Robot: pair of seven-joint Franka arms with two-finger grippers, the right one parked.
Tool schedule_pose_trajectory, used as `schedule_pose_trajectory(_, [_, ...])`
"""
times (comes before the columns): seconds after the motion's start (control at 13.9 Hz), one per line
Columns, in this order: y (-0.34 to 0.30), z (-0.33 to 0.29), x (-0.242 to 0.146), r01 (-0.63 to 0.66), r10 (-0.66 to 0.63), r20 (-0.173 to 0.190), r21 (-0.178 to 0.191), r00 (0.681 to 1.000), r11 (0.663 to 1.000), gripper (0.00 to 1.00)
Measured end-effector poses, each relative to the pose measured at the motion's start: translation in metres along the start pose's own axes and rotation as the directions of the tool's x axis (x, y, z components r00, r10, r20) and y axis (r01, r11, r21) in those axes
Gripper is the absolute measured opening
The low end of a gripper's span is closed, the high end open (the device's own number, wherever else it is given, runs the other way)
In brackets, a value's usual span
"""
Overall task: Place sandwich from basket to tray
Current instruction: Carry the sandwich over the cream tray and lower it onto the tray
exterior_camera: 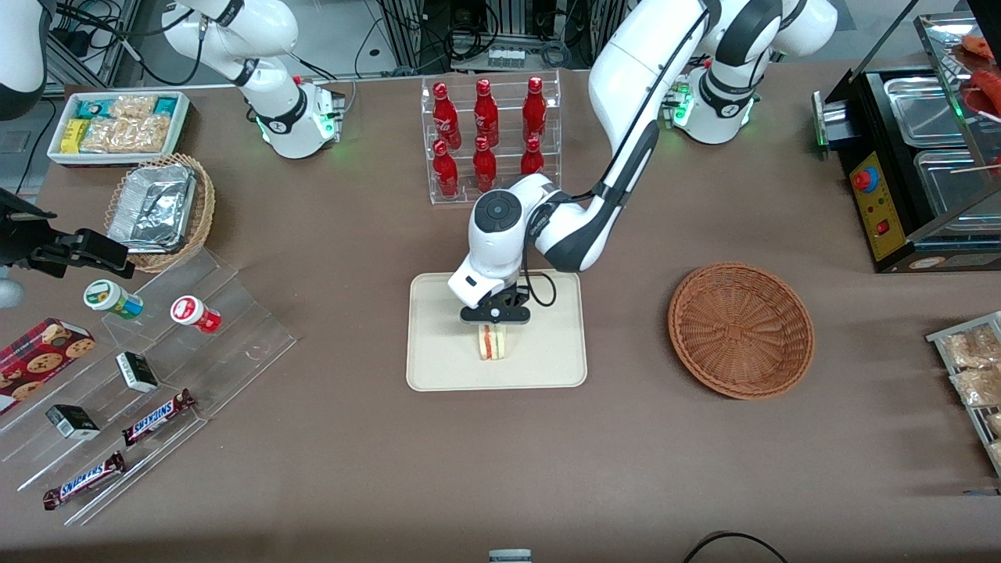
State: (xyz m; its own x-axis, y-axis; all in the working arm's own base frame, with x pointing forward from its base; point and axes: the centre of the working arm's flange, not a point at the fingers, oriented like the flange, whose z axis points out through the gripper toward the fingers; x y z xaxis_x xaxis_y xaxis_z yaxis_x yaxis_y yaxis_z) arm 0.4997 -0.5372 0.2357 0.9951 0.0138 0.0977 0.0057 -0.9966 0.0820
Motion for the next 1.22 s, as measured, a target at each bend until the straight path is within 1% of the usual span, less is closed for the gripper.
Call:
schedule_pose_trajectory(0.07, [0.000,-0.001,0.000,0.004,-0.004,0.000,0.000,1.000,1.000,0.55])
schedule_pose_trajectory(0.14, [0.000,-0.003,0.001,0.009,-0.009,-0.003,-0.002,1.000,1.000,0.66])
schedule_pose_trajectory(0.22, [0.000,-0.008,0.003,0.014,-0.014,-0.009,-0.006,1.000,1.000,0.75])
schedule_pose_trajectory(0.36, [-0.001,-0.027,0.009,0.022,-0.023,-0.022,-0.013,0.999,1.000,0.97])
schedule_pose_trajectory(0.43, [-0.001,-0.039,0.011,0.030,-0.030,-0.024,-0.014,0.999,0.999,0.99])
schedule_pose_trajectory(0.58, [-0.004,-0.066,0.016,0.071,-0.071,-0.026,-0.006,0.997,0.997,0.99])
schedule_pose_trajectory(0.79, [-0.019,-0.113,0.027,0.131,-0.130,-0.028,0.023,0.991,0.991,0.99])
schedule_pose_trajectory(1.01, [-0.049,-0.172,0.039,0.208,-0.207,-0.018,0.082,0.978,0.975,0.99])
schedule_pose_trajectory(1.15, [-0.077,-0.211,0.049,0.272,-0.271,-0.019,0.116,0.962,0.955,0.99])
schedule_pose_trajectory(1.22, [-0.093,-0.229,0.055,0.298,-0.298,-0.024,0.127,0.954,0.946,0.99])
